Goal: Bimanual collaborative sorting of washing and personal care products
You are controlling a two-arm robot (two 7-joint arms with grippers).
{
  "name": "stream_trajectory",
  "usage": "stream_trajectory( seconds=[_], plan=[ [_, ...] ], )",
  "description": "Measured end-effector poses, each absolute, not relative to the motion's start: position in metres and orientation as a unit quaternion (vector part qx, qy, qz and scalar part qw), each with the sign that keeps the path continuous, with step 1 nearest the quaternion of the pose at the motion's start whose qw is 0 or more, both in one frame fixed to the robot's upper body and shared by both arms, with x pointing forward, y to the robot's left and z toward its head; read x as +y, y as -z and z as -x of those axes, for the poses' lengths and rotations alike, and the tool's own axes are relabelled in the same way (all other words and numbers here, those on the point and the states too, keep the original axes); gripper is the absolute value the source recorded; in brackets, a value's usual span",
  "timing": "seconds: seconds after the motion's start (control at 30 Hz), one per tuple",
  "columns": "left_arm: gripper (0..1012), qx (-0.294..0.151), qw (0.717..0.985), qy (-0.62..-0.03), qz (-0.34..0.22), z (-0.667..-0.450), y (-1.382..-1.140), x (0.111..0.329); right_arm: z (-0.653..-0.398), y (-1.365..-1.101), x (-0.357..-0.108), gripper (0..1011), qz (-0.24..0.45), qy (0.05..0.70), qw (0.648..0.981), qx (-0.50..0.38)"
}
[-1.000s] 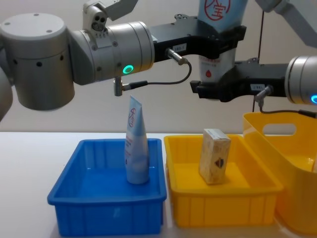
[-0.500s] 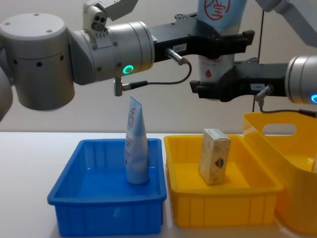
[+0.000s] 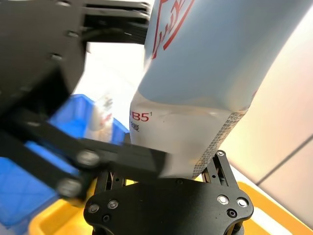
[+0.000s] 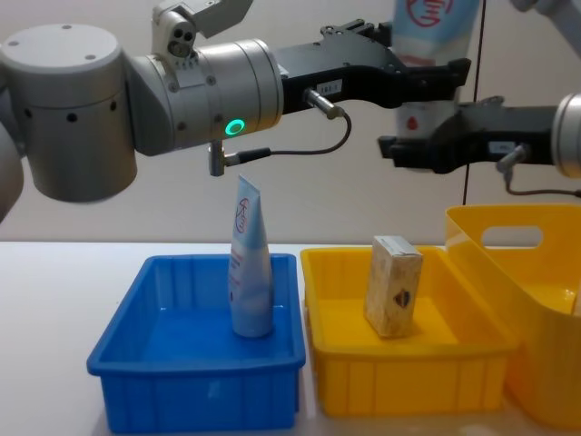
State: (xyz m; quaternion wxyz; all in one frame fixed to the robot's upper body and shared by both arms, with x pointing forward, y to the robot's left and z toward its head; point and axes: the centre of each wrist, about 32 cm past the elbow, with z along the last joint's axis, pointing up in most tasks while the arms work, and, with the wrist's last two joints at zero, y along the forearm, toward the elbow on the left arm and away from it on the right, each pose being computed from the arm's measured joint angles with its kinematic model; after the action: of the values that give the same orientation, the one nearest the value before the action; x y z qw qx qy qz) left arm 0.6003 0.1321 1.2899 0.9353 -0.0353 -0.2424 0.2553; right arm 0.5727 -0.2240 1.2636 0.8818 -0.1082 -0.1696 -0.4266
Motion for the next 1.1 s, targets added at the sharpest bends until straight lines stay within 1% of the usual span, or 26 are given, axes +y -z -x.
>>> stream_trajectory(
  seconds=[0.37, 0.6, 0.83, 1.1],
  plan=[
    [1001, -0.242, 0.935, -0.255, 0.035, -0.600, -1.290, 0.132, -0.577, -1.267, -0.247, 642, 0.119, 0.477, 0.857, -0.156],
    [1001, -0.242, 0.935, -0.255, 0.035, -0.600, -1.290, 0.132, -0.583, -1.268, -0.262, 642, 0.148, 0.511, 0.836, -0.138],
    [1001, -0.242, 0.935, -0.255, 0.035, -0.600, -1.290, 0.132, -0.590, -1.274, -0.272, 642, 0.176, 0.527, 0.824, -0.116],
    [1001, -0.242, 0.935, -0.255, 0.035, -0.600, -1.290, 0.132, -0.606, -1.290, -0.285, 642, 0.214, 0.530, 0.817, -0.070]
  ],
)
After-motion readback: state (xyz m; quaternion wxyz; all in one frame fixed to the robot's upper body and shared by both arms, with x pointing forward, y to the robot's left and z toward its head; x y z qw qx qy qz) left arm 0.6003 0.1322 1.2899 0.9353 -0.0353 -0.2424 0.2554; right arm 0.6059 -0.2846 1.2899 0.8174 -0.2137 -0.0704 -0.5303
